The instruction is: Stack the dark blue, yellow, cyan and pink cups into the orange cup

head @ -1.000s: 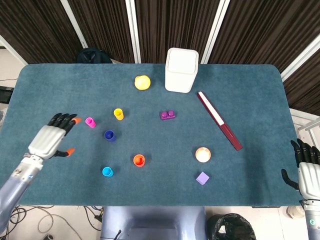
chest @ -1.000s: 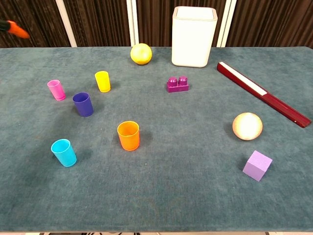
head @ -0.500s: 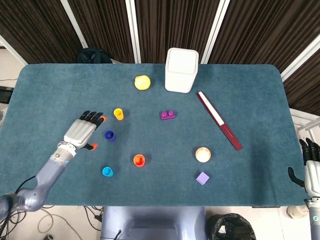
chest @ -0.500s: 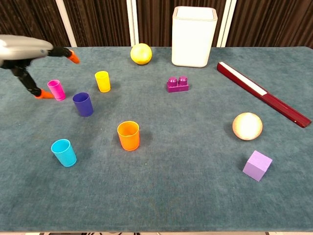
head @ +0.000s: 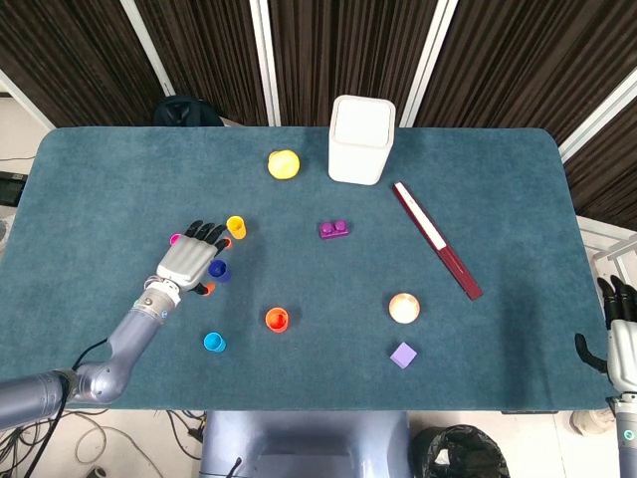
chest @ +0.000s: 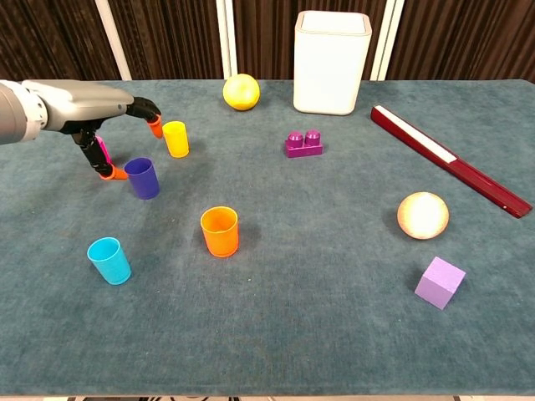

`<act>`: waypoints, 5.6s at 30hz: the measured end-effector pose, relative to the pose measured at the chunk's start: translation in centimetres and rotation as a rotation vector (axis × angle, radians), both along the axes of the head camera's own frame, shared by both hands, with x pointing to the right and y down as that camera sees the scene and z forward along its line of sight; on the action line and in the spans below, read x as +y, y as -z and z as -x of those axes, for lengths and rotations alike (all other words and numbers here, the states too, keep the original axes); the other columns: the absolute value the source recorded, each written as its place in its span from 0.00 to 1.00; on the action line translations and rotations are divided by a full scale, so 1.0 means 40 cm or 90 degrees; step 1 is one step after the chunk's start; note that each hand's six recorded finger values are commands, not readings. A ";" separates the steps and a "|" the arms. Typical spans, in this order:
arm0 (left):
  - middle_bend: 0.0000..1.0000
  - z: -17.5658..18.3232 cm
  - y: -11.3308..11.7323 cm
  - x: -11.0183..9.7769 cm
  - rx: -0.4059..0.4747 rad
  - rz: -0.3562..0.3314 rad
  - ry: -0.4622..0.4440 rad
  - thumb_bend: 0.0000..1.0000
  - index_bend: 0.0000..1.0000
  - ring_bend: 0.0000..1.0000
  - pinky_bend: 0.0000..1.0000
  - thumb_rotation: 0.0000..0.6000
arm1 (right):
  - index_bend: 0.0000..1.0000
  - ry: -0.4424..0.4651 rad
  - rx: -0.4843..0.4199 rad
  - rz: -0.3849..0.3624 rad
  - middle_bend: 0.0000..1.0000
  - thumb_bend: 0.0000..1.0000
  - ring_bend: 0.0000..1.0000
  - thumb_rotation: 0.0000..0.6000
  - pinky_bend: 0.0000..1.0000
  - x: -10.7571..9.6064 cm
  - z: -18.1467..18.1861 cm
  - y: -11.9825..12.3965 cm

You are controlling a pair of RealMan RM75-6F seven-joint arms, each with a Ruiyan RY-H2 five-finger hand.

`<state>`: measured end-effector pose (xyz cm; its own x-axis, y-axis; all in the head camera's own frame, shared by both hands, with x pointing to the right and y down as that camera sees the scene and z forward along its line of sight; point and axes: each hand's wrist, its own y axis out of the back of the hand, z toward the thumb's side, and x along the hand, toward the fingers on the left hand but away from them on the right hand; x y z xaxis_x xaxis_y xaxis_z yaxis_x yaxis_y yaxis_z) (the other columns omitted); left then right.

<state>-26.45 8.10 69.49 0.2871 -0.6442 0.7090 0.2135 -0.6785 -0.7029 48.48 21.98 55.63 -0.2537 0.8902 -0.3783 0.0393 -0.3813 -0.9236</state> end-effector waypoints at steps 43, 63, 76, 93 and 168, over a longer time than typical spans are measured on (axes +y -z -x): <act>0.06 -0.033 -0.002 0.006 0.017 -0.023 -0.002 0.33 0.42 0.00 0.00 1.00 | 0.04 -0.002 0.003 -0.004 0.00 0.42 0.04 1.00 0.02 0.001 -0.001 0.004; 0.06 -0.190 0.219 0.131 0.169 -0.005 -0.113 0.33 0.42 0.00 0.00 1.00 | 0.04 -0.005 -0.003 -0.011 0.00 0.42 0.04 1.00 0.02 0.000 -0.004 0.015; 0.06 -0.222 0.184 0.157 0.162 0.019 -0.127 0.33 0.42 0.00 0.00 1.00 | 0.04 -0.011 -0.004 -0.019 0.00 0.42 0.04 1.00 0.02 -0.002 -0.012 0.025; 0.06 -0.236 0.137 0.170 0.154 0.026 -0.121 0.33 0.42 0.00 0.00 1.00 | 0.04 -0.014 -0.006 -0.023 0.00 0.42 0.04 1.00 0.02 -0.002 -0.013 0.031; 0.06 -0.100 0.017 -0.191 0.002 -0.088 0.044 0.28 0.20 0.00 0.00 1.00 | 0.04 -0.047 0.052 -0.002 0.00 0.42 0.04 1.00 0.02 0.003 -0.067 0.006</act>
